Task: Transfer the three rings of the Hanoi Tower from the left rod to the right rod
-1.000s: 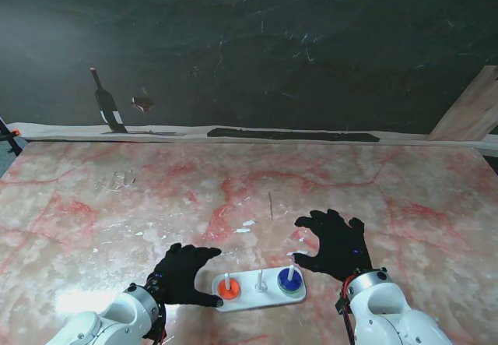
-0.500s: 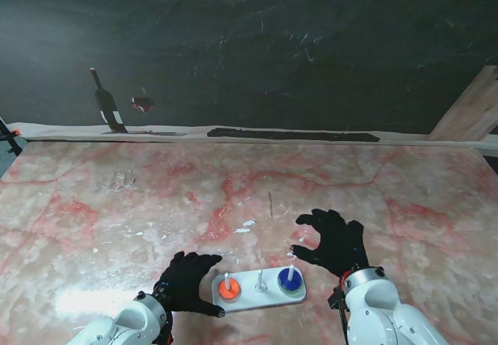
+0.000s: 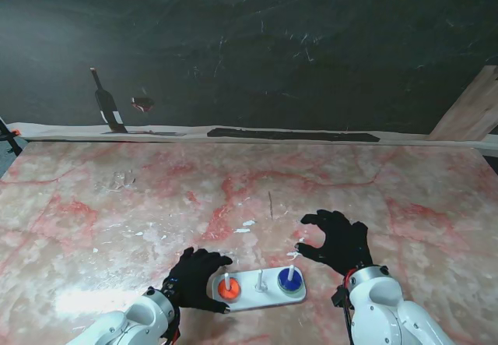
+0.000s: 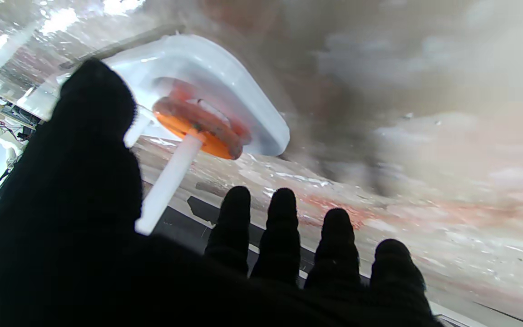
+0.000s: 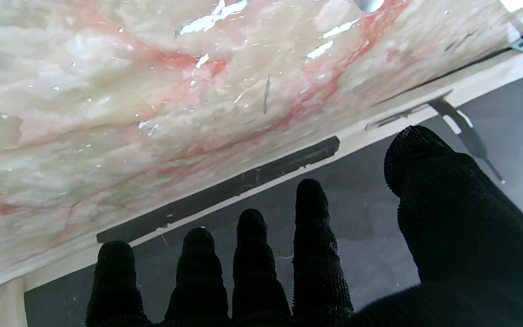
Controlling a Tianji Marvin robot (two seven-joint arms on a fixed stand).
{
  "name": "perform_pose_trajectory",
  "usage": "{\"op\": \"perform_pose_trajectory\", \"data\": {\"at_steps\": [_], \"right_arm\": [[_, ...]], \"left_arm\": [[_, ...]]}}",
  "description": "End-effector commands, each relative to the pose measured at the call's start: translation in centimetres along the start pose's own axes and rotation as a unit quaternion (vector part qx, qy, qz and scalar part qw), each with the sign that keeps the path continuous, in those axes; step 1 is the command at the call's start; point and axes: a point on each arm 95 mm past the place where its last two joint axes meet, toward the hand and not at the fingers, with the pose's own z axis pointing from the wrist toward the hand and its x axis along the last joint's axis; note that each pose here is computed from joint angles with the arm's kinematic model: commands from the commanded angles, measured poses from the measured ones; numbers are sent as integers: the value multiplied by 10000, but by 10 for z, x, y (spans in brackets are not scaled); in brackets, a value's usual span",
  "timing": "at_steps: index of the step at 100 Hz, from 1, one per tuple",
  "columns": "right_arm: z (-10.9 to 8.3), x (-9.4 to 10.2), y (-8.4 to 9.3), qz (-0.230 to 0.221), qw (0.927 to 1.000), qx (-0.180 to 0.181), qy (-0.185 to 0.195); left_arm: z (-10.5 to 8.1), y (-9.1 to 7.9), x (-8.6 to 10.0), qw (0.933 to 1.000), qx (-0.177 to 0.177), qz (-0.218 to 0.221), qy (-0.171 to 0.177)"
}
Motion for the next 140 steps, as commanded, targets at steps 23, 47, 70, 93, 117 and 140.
{"op": "perform_pose_trajectory", "data": {"at_steps": [23, 47, 70, 93, 117, 140], "right_arm": [[-1, -2, -3, 85, 9999, 78, -42], [-2, -2, -3, 123, 9999, 99, -36], [-2, -3, -3, 192, 9998, 98, -49], [-2, -3, -3, 223, 9997, 80, -63], [-2, -4, -3, 274, 9996, 70, -71], [-2, -4, -3, 314, 9995, 58, -89]], "left_arm": [[6, 6, 1, 9998, -67, 175, 64], [9, 8, 0, 9997, -55, 237, 45], [10, 9, -1, 9995, 14, 303, 19], [12, 11, 0, 9993, 78, 374, 52], [13, 12, 0, 9990, 136, 416, 20], [14, 13, 0, 9988, 179, 464, -12]]}}
